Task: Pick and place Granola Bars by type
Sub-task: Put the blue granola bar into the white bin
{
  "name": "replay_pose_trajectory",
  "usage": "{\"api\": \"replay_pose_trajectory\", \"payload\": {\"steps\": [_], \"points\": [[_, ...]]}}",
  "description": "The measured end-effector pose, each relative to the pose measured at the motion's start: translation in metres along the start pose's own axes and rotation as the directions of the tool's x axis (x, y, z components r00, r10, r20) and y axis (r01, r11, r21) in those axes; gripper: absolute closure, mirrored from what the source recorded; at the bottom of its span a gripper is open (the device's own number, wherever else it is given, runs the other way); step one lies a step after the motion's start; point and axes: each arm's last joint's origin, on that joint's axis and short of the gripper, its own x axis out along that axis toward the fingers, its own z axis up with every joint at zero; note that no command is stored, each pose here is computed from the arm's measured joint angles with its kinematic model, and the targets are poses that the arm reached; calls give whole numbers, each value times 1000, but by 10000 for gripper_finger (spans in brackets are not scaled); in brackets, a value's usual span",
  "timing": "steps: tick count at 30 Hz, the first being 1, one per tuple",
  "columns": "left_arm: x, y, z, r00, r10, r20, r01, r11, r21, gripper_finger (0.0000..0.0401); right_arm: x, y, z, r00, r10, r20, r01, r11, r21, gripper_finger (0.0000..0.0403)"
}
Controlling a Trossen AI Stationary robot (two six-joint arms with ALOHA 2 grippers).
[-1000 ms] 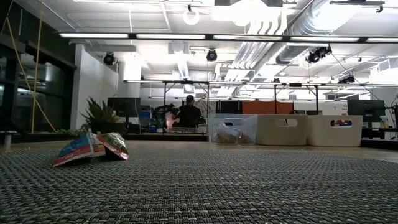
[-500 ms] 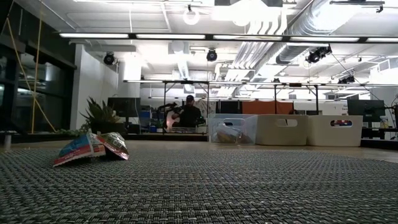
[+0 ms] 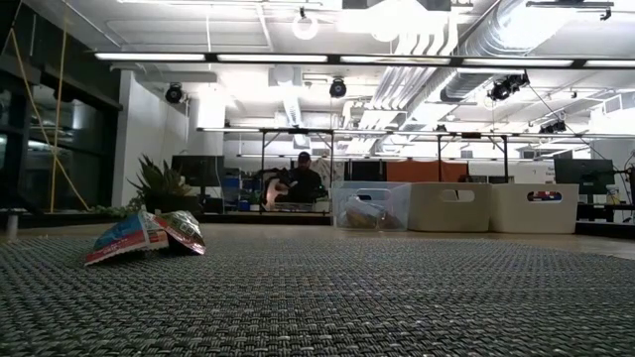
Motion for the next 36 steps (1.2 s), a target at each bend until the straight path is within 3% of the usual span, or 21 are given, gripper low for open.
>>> {"api": "replay_pose_trajectory", "payload": {"steps": [8, 17, 24, 36], "points": [[1, 1, 0, 1000, 3, -1, -3, 1000, 0, 293, 6, 4, 6, 996, 17, 86, -16, 1000, -18, 166], [1, 1, 0, 1000, -2, -1, 2, 1000, 0, 293, 31, 2, -6, 995, 43, 94, -42, 999, -22, 166], [1, 1, 0, 1000, -3, -2, 3, 1000, 0, 294, 32, 2, -7, 994, 46, 97, -43, 999, -31, 169], [1, 1, 0, 1000, -7, -3, 7, 1000, 1, 294, 32, 3, -7, 992, 84, 90, -81, 996, -37, 260]]}}
